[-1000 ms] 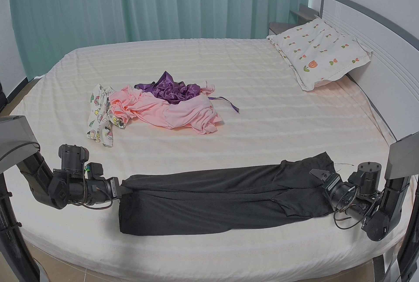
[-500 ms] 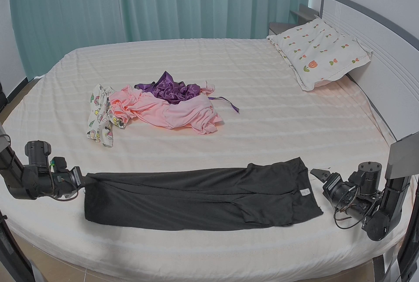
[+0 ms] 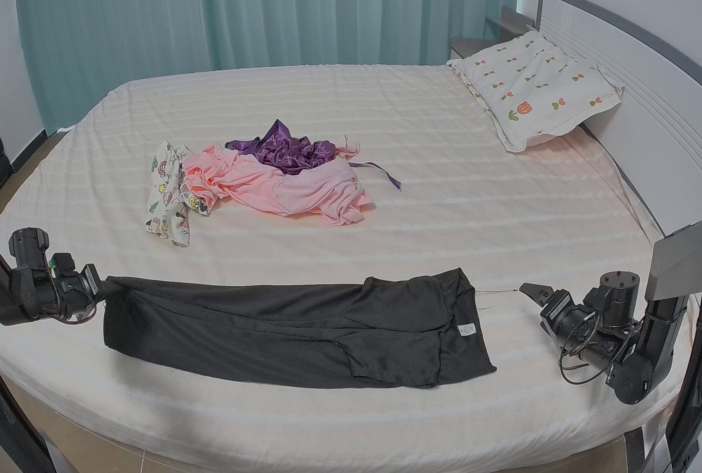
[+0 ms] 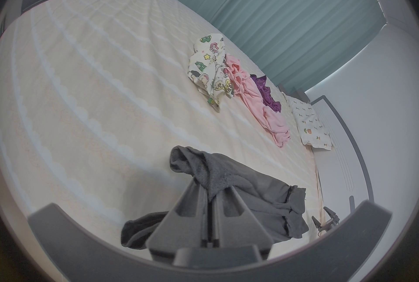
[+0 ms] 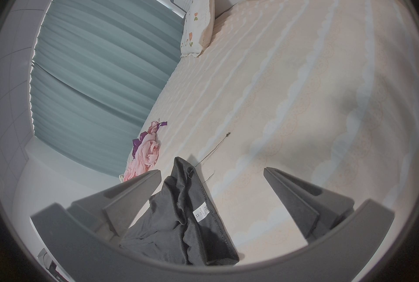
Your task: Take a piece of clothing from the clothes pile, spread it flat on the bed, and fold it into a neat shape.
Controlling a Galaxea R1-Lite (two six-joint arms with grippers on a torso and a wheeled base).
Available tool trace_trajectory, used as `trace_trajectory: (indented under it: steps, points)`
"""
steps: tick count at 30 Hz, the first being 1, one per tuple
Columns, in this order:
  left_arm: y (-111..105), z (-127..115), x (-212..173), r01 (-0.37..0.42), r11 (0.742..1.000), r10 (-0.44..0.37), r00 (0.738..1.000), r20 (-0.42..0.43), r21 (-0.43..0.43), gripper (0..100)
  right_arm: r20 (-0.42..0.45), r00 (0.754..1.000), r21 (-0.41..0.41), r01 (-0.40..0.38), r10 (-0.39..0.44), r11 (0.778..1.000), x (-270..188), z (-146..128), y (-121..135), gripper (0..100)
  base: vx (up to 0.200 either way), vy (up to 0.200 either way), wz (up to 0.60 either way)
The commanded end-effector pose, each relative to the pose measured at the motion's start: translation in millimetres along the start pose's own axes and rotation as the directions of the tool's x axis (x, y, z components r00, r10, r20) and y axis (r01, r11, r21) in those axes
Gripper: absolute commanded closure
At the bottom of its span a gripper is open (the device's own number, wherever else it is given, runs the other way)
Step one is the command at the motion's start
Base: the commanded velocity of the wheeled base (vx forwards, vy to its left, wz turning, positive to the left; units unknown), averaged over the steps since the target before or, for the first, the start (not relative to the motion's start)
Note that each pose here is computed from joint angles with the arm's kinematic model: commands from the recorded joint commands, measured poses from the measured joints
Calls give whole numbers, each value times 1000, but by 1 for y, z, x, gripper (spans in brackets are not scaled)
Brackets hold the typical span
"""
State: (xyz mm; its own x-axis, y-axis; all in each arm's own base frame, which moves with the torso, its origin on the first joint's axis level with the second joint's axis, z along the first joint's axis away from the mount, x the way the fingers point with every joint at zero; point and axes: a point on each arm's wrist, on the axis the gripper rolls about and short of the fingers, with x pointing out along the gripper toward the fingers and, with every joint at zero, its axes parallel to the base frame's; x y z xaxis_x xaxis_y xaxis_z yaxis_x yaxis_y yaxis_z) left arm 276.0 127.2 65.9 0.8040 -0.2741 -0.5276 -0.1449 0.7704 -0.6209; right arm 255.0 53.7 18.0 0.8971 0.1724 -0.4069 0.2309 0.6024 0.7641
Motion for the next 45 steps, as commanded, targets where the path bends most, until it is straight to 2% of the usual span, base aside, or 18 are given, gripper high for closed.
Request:
trace_trajectory:
  steps: [1,3,4,8,15,20,26,29,37,45]
  points:
    - [-46,-7,5,21,999,-20,1000,-23,48,100,5,1000,0,-8,8,1000,0,0,1,0,0,0,0]
    - [-63,-13,9,26,998,-24,999,-39,52,100,5,1000,0,-8,8,1000,0,0,1,0,0,0,0]
    - [-86,-22,14,38,997,-35,998,-52,61,100,6,1000,0,-9,9,1000,0,0,1,0,0,0,0]
    - [-134,-43,21,77,992,-70,995,-75,96,100,7,1000,0,-9,9,1000,0,1,1,0,0,0,0]
    - [-199,-78,37,92,975,-65,989,-133,205,100,10,1000,-1,-10,10,1000,0,1,1,0,0,0,0]
    - [-244,-92,40,138,980,-106,973,-207,146,100,11,1000,-1,-10,10,1000,0,2,1,0,0,0,0]
    - [-271,-111,52,151,973,-102,959,-264,173,100,12,1000,-1,-11,11,1000,0,2,2,0,0,0,0]
    - [-278,-121,63,134,972,-80,962,-261,194,100,11,1000,-1,-10,10,1000,0,2,1,0,0,0,0]
    - [-294,-138,76,165,962,-95,950,-299,219,100,10,1000,-1,-8,8,1000,0,1,1,0,0,0,0]
    - [-308,-145,81,191,963,-125,943,-308,193,100,10,1000,-1,-7,7,1000,0,1,1,0,0,-200,0]
